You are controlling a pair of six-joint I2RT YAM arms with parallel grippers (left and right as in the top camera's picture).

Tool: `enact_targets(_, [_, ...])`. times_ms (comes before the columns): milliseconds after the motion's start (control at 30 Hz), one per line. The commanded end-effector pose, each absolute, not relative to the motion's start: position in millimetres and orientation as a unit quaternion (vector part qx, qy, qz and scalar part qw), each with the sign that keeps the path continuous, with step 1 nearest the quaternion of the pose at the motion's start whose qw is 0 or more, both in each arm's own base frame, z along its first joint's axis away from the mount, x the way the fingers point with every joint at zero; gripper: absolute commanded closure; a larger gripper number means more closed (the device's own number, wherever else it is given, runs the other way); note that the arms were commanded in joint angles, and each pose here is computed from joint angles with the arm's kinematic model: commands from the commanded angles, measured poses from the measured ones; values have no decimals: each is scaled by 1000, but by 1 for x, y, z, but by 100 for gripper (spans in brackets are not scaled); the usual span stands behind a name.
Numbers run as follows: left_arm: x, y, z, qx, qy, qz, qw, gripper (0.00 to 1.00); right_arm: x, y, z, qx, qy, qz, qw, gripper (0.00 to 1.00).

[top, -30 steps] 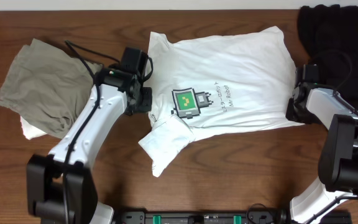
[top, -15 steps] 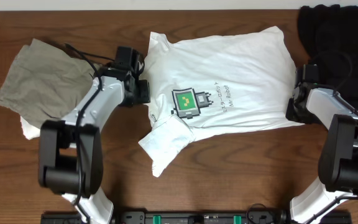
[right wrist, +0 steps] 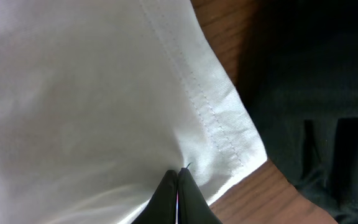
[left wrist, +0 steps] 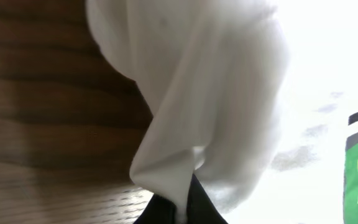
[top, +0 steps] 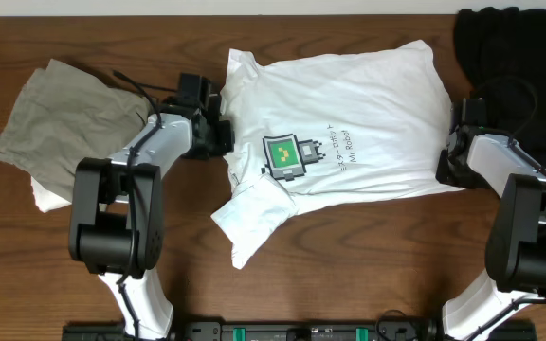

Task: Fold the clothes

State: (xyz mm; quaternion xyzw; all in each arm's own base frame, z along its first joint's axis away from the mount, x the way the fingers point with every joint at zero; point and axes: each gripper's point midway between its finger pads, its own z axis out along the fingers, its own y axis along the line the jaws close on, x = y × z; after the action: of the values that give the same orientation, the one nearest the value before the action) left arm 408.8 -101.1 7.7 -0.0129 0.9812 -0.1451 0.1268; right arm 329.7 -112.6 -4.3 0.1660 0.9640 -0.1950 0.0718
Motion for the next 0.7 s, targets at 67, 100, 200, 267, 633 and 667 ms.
enact_targets(67, [459, -48, 94, -27, 963, -30, 266, 94, 306, -105, -31, 171, 970, -170, 22, 97])
enact_targets(100, [464, -40, 109, -27, 958, -11, 287, 94, 306, -106, -31, 171, 970, -170, 22, 97])
enact_targets(200, [474, -34, 140, -19, 944, 8, 329, 94, 306, -105, -31, 171, 970, -170, 22, 97])
enact_targets(267, [474, -34, 145, -20, 942, 7, 334, 86, 306, -105, -31, 171, 970, -170, 22, 97])
enact_targets(633, [416, -32, 103, -14, 981, 18, 195, 64, 307, -105, -31, 171, 970, -169, 23, 97])
enact_targets(667, [410, -36, 101, -12, 983, 7, 181, 64, 306, -105, -32, 171, 970, -169, 22, 97])
